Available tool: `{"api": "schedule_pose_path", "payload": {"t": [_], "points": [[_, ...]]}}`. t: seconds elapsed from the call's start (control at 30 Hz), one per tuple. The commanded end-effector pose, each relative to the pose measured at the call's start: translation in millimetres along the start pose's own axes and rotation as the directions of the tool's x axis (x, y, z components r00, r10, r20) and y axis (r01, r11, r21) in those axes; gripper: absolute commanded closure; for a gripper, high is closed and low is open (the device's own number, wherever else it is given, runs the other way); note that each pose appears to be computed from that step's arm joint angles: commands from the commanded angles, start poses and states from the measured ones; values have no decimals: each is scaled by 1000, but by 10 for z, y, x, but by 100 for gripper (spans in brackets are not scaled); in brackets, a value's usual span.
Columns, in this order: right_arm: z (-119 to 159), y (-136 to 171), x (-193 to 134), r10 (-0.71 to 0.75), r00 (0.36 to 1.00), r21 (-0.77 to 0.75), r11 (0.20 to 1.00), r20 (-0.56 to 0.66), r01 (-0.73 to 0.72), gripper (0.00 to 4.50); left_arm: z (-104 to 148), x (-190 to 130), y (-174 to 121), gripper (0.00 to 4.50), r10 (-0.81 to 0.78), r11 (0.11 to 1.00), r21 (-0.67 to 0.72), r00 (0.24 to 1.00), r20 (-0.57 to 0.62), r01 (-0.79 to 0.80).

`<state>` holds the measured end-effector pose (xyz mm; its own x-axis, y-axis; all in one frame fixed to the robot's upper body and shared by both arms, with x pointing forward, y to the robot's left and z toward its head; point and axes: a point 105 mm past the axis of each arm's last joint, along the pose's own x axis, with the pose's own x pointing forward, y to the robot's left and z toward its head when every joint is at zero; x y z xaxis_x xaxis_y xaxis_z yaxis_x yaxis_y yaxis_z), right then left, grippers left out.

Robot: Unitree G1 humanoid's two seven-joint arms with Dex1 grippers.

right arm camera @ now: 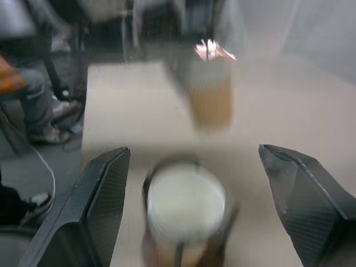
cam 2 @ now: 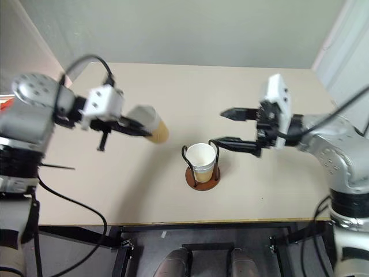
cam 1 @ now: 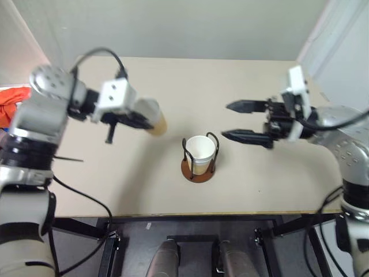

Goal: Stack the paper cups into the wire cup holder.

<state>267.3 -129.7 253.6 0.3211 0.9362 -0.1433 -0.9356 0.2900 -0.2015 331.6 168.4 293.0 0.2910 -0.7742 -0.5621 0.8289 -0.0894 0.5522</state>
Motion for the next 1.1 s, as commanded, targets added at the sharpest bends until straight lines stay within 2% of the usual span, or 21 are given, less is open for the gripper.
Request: {"api": "schedule_pose_path", "payload": {"t": [0.03, 0.2, 0.4, 0.53, 0.67, 0.8, 1.07, 1.1], "points": [[1, 88, -397, -91, 996, -14, 996, 16, 91, 57, 392, -134, 60, 446, -55, 992, 119, 994, 91, 44], [-362, 370, -717, -181, 979, 74, 979, -90, 188, 57, 692, 60, -64, 446, -229, 961, 201, 953, 199, 189], [-340, 570, -763, -248, 966, 102, 962, -70, 254, 57, 864, 331, -79, 446, -348, 913, 301, 910, 225, 275], [-252, 538, -741, -271, 960, 68, 959, -63, 275, 57, 936, 521, -142, 446, -427, 869, 365, 878, 215, 333], [-208, 539, -685, -270, 961, 57, 960, -57, 274, 57, 899, 612, -230, 446, -478, 834, 399, 861, 175, 382], [-189, 547, -659, -268, 961, 52, 961, -63, 272, 57, 750, 679, -255, 446, -486, 804, 433, 870, 84, 407], [-162, 568, -627, -266, 962, 50, 962, -66, 269, 57, 700, 807, -243, 446, -495, 799, 434, 865, 81, 416], [-165, 558, -631, -272, 960, 48, 960, -68, 276, 57, 700, 818, -246, 429, -498, 802, 424, 862, 88, 420]]}}
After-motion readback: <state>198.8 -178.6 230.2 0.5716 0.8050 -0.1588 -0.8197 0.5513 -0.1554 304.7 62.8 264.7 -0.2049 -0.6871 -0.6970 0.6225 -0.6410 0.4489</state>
